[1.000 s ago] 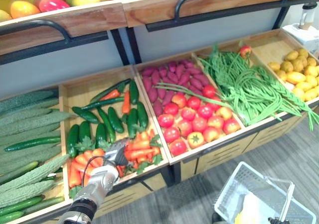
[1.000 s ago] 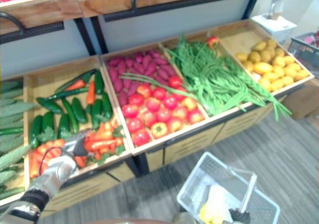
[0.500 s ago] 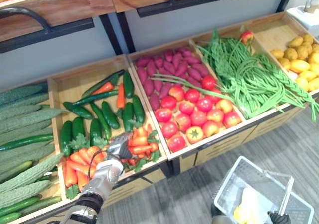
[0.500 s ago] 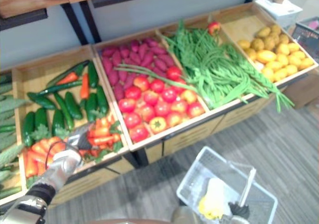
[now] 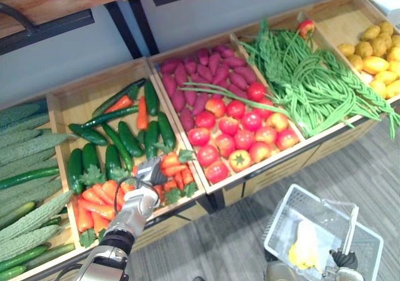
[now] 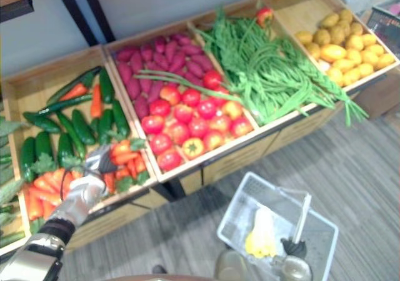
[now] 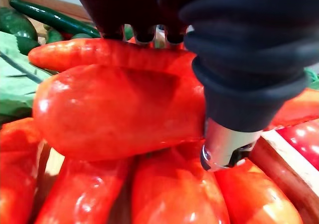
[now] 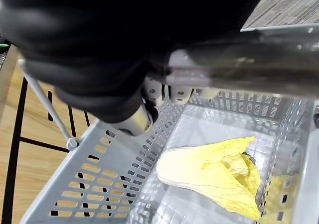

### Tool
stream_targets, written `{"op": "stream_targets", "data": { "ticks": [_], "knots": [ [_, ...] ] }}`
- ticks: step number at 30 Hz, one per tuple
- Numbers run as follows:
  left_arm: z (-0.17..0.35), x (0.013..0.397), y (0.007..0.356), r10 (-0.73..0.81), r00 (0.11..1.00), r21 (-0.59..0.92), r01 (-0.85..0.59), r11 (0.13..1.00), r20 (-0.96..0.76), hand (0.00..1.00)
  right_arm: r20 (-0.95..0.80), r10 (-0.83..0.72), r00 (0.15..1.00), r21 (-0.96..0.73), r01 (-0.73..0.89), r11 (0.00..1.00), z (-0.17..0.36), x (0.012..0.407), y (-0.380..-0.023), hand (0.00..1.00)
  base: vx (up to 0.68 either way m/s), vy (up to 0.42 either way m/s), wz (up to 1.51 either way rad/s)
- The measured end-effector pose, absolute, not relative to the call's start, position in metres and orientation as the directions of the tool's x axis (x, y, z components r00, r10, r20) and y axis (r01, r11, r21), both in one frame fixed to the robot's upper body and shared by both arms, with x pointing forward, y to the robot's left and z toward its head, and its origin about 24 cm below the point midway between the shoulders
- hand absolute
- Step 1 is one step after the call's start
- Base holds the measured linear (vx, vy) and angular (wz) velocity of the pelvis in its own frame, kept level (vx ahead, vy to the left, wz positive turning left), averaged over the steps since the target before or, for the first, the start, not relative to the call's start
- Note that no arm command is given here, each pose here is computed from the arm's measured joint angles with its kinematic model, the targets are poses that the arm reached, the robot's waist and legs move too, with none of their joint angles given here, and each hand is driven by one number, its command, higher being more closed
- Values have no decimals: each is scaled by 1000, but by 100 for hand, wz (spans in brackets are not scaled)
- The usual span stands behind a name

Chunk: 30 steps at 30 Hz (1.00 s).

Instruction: Pick vegetable in the basket

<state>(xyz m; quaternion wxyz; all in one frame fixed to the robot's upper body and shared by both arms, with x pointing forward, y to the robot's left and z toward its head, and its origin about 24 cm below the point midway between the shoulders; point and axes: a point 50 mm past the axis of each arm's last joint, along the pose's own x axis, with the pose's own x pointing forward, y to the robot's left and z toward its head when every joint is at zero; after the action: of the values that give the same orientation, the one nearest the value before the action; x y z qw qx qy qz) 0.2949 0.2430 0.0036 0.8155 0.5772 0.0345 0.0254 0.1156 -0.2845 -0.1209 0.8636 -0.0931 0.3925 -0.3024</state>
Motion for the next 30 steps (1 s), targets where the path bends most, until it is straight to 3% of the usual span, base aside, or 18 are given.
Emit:
{"op": "stream_targets", "data": {
  "ticks": [14, 21, 30],
  "knots": [
    [-7, 290, 242, 110, 991, 935, 27, 355, -70, 100, -623, -600, 501, -404, 451, 796, -122, 114, -285, 100, -8, -18, 1],
    [5, 293, 255, 170, 985, 936, -37, 349, -24, 100, -631, -603, 487, -409, 452, 793, -123, 109, -286, 100, -15, -21, 13],
    [48, 303, 262, 128, 982, 938, -174, 299, 142, 100, -638, -614, 465, -430, 447, 785, -124, 103, -290, 100, -38, -30, 15]
  ]
}}
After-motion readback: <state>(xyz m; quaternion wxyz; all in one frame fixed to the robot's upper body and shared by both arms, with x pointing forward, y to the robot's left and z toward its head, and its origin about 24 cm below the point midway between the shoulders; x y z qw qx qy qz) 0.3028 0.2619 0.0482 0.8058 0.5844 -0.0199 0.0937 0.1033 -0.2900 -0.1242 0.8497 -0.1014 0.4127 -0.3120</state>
